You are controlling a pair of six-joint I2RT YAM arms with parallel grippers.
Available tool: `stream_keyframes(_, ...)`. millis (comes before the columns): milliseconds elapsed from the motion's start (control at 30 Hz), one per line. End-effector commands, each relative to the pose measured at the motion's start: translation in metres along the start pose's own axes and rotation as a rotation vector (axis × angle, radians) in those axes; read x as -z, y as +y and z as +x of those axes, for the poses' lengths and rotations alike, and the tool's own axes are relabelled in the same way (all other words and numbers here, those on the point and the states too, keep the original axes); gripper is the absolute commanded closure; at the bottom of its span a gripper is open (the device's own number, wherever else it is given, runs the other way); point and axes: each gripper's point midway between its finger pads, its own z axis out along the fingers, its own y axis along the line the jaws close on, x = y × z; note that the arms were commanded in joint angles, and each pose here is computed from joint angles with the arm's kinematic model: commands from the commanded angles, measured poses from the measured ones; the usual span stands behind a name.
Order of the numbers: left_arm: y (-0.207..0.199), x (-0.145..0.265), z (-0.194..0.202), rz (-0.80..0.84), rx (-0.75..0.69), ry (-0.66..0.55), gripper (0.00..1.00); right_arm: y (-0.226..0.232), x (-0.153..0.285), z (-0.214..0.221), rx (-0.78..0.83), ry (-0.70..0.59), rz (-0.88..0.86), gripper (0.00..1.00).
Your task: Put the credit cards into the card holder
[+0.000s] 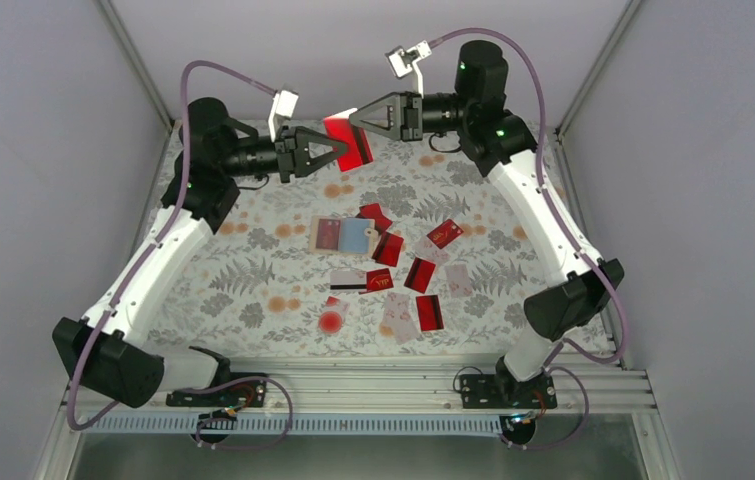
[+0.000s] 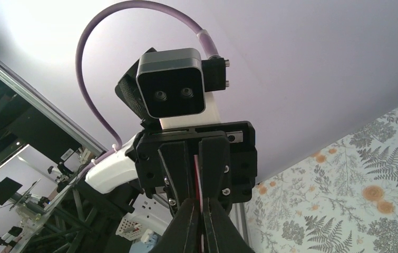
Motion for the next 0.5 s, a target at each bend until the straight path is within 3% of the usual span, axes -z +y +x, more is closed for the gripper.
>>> stream_keyframes(0, -0.01, 0.0, -0.006, 0.028, -0.041, -0.016, 0.97, 0.01, -0.003, -0.011, 0.042, -0.025, -0.006, 0.96)
stream_keyframes(267, 0.01, 0.003, -0.01, -0.099, 0.009, -0.018, 0.98, 0.012, 0.0, -0.009, 0.071, -0.022, 0.015, 0.96)
stream_keyframes(300, 0.018, 0.004, -0.009, -0.138, 0.025, -0.004, 0.98, 0.004, 0.002, -0.008, 0.059, -0.021, 0.054, 0.89)
stream_keyframes(367, 0.038, 0.008, -0.004, -0.227, 0.04, 0.036, 0.98, -0.019, 0.007, 0.0, 0.019, -0.016, 0.158, 0.6)
stream_keyframes(400, 0.051, 0.011, 0.0, -0.288, 0.029, 0.065, 0.98, -0.037, 0.011, 0.007, -0.021, -0.015, 0.233, 0.52)
stream_keyframes(467, 0.083, 0.021, 0.016, -0.427, 0.05, 0.128, 0.98, -0.079, 0.023, 0.026, -0.105, -0.019, 0.426, 0.49)
